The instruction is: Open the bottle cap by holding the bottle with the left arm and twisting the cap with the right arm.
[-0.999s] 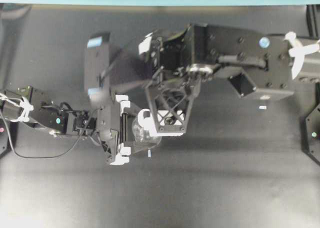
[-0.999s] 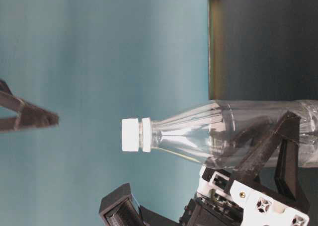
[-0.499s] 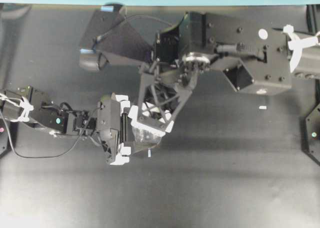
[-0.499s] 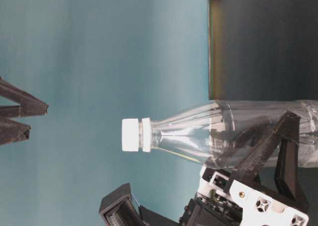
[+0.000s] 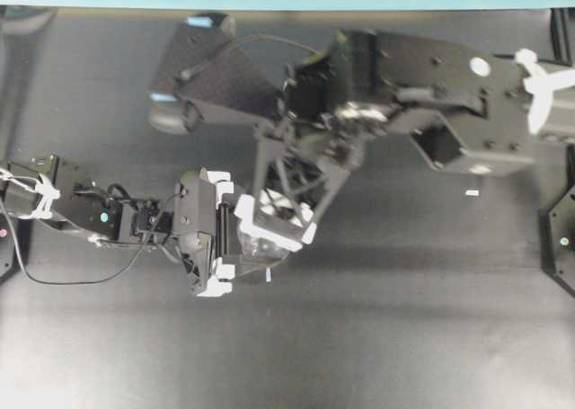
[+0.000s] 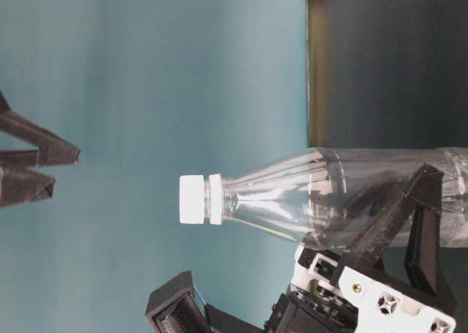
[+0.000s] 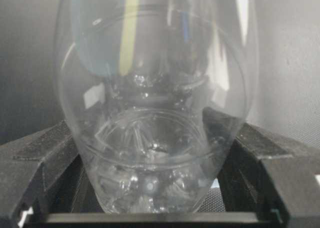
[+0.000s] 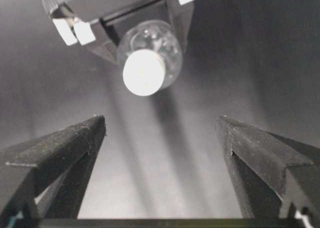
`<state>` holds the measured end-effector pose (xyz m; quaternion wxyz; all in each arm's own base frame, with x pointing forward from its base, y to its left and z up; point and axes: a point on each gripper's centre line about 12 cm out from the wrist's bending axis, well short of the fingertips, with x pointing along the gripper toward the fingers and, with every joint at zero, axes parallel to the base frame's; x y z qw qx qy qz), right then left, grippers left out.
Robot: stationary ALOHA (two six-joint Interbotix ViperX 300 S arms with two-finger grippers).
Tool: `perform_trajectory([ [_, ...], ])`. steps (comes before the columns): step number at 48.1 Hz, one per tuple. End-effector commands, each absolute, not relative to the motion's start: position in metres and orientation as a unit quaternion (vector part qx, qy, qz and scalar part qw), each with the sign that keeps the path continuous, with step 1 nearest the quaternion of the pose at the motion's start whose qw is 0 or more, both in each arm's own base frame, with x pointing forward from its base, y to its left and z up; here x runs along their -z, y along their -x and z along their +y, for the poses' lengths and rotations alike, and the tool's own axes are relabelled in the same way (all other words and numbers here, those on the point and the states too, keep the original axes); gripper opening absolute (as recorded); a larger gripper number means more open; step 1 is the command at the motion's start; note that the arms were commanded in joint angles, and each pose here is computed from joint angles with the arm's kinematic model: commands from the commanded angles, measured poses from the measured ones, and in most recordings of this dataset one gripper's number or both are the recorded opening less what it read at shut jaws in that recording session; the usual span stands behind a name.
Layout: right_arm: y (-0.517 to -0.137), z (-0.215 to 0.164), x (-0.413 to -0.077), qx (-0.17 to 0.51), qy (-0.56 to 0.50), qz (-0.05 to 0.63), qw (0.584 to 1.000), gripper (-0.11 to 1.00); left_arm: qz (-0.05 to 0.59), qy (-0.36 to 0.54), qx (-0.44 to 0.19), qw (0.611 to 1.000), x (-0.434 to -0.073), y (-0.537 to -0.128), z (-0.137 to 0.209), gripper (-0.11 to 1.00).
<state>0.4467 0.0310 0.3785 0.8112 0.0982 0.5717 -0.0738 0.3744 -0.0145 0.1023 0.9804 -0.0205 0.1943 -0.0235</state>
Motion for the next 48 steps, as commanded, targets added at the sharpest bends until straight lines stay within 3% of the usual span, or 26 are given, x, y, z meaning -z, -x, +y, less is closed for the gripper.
perform_trajectory([
  [1,-0.434,0.037,-0.394,0.064,-0.104,0.545,0.830,0.85,0.189,0.019,0.029,0.981,-0.105,-0.375,-0.018,0.79],
  [30,-0.390,0.039,-0.371,0.050,-0.158,0.474,0.865,0.84,0.204,0.018,0.031,0.978,-0.103,-0.376,-0.020,0.79],
  [48,-0.366,0.035,-0.366,0.031,-0.189,0.355,0.915,0.84,0.204,0.018,0.030,0.978,-0.103,-0.376,-0.019,0.79],
])
